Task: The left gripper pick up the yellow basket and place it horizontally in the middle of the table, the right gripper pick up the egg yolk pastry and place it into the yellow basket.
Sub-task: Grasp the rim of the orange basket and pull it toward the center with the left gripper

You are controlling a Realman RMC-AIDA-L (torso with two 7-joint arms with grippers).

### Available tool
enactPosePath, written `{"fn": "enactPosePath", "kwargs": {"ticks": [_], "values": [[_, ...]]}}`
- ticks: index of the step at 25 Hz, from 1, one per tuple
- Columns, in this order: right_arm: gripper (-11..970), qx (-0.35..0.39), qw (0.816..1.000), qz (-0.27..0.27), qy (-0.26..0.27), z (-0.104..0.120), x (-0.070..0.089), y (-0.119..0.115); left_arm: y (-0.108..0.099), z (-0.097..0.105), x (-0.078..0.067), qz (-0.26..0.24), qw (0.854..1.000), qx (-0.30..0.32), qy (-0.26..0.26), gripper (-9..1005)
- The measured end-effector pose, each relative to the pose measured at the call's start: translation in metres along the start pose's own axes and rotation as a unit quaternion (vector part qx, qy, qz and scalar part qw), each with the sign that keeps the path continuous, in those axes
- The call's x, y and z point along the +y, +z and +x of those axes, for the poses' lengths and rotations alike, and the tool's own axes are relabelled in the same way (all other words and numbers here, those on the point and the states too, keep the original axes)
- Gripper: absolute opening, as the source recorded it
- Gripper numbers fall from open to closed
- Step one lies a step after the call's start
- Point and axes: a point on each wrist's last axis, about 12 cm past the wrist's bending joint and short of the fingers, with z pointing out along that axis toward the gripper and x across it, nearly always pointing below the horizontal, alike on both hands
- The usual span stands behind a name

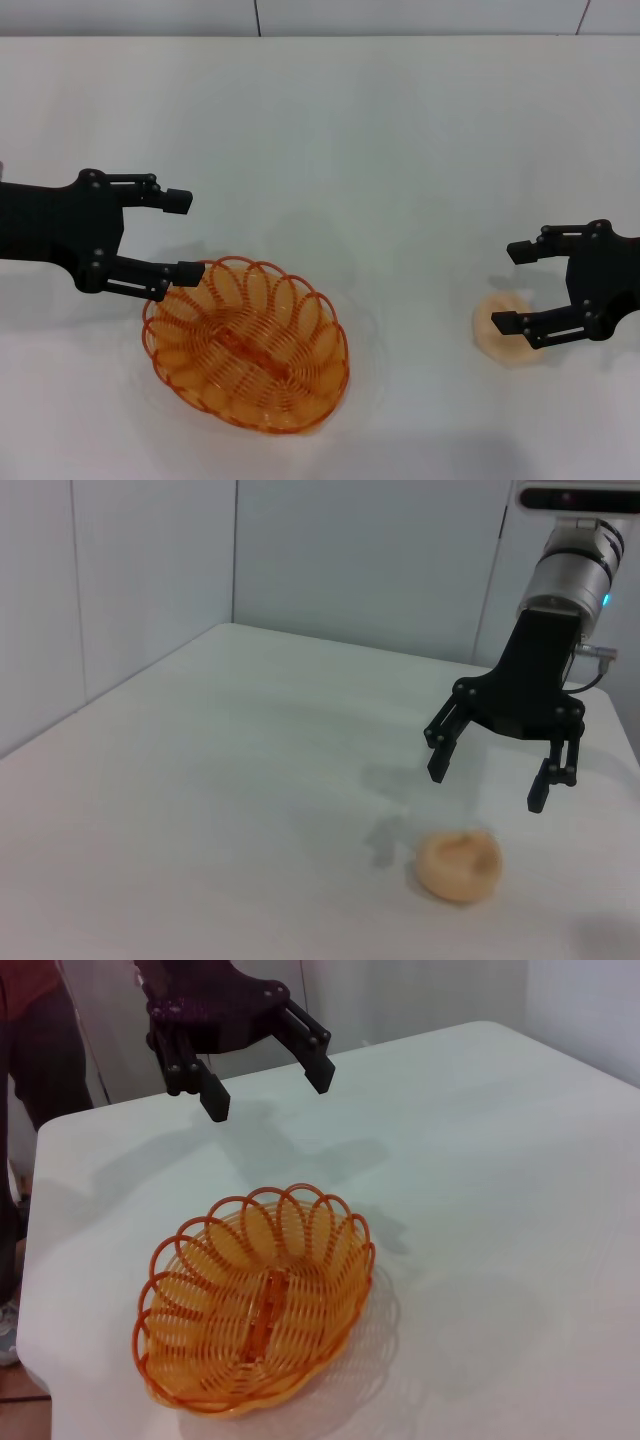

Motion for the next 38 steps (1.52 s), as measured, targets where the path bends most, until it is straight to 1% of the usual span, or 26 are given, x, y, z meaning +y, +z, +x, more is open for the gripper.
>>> {"fn": "enactPosePath", "kwargs": {"ticks": [17, 21, 24, 29, 34, 35, 36, 38], "values": [[841, -0.001, 1.000, 0.001, -0.002, -0.001, 0.000, 0.000, -0.001, 0.001, 0.000, -0.001, 1.000, 0.003, -0.003, 862], [841, -0.002, 1.000, 0.002, -0.004, -0.002, -0.001, -0.001, -0.004, 0.001, 0.002, -0.007, 1.000, 0.011, -0.009, 862], [841, -0.003, 1.000, 0.001, -0.007, -0.004, -0.001, 0.000, -0.008, 0.001, 0.006, -0.018, 0.999, 0.031, -0.026, 862], [841, -0.004, 1.000, 0.002, -0.009, -0.006, -0.002, 0.000, -0.018, -0.003, 0.016, -0.050, 0.992, 0.083, -0.085, 862], [841, -0.005, 1.000, 0.003, -0.010, -0.007, -0.003, 0.000, -0.025, -0.013, 0.026, -0.105, 0.975, 0.140, -0.136, 862], [842, -0.006, 1.000, 0.004, -0.010, -0.007, -0.003, 0.000, -0.023, -0.018, 0.030, -0.115, 0.969, 0.156, -0.155, 862], [842, -0.006, 1.000, 0.004, -0.010, -0.007, -0.003, 0.000, -0.023, -0.018, 0.030, -0.115, 0.969, 0.156, -0.155, 862], [842, -0.009, 1.000, 0.005, -0.009, -0.007, -0.003, 0.000, -0.020, -0.023, 0.034, -0.120, 0.963, 0.167, -0.177, 863]]}}
